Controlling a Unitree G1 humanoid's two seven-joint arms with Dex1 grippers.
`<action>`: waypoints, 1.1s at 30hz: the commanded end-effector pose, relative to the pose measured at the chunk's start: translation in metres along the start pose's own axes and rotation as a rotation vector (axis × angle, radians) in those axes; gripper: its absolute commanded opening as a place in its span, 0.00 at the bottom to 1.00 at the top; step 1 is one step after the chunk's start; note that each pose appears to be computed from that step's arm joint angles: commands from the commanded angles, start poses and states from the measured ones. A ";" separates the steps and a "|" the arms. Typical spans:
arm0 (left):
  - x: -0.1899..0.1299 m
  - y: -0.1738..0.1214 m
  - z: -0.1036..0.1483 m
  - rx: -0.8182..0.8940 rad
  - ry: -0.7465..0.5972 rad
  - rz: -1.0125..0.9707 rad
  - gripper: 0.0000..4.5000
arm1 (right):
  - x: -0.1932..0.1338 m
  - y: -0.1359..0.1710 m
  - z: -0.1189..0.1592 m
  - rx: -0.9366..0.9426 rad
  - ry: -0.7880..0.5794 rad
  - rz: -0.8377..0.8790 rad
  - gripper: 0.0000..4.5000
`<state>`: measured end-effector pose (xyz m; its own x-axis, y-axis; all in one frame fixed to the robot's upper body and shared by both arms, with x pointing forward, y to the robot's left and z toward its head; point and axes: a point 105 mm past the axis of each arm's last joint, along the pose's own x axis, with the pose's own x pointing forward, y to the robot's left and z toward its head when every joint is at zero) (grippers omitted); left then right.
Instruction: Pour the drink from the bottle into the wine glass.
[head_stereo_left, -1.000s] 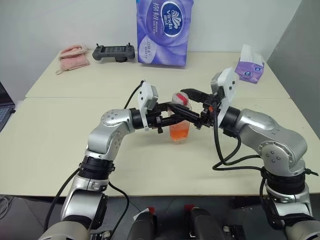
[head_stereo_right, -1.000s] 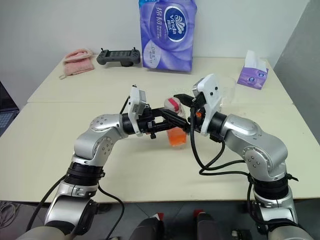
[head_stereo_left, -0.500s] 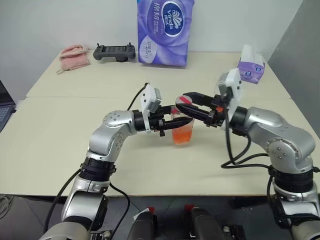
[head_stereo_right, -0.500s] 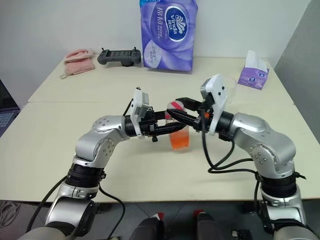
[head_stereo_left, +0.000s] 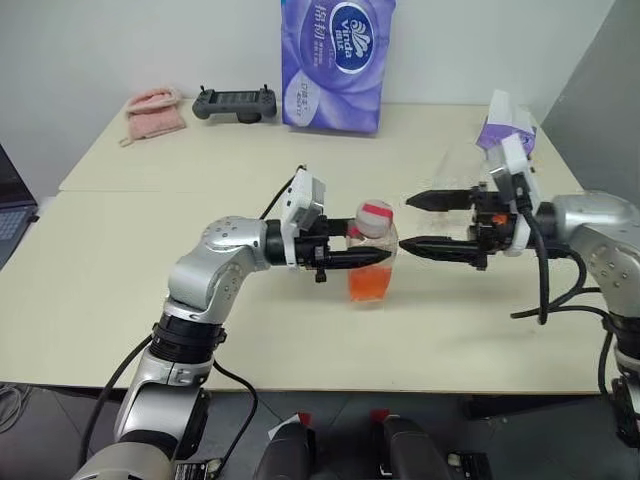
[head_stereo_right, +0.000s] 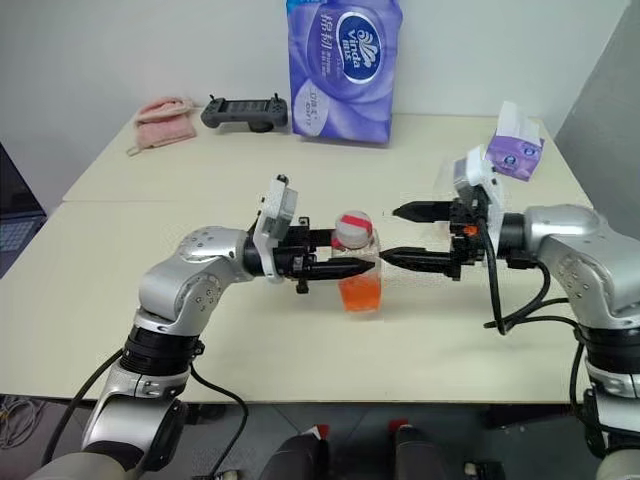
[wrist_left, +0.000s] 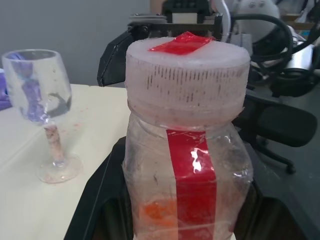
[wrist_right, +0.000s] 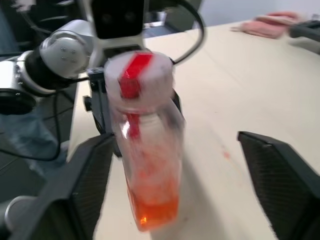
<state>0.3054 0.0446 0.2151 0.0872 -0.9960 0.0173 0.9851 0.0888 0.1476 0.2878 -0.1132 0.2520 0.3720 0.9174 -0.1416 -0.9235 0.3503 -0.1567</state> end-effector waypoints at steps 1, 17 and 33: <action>-0.002 0.010 0.009 0.054 -0.040 0.059 0.43 | 0.007 0.010 0.009 -0.044 -0.040 -0.192 0.95; 0.009 0.016 0.009 0.071 -0.055 0.048 0.43 | 0.041 0.026 0.025 0.081 -0.193 -0.363 0.95; 0.009 0.012 0.012 0.062 -0.071 0.052 0.43 | 0.042 0.021 0.027 0.057 -0.191 -0.330 0.42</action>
<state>0.3259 0.0395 0.2113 0.1640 -0.9849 0.0557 0.9743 0.1706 0.1470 0.2835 -0.0606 0.2550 0.6541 0.7551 0.0440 -0.7528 0.6556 -0.0601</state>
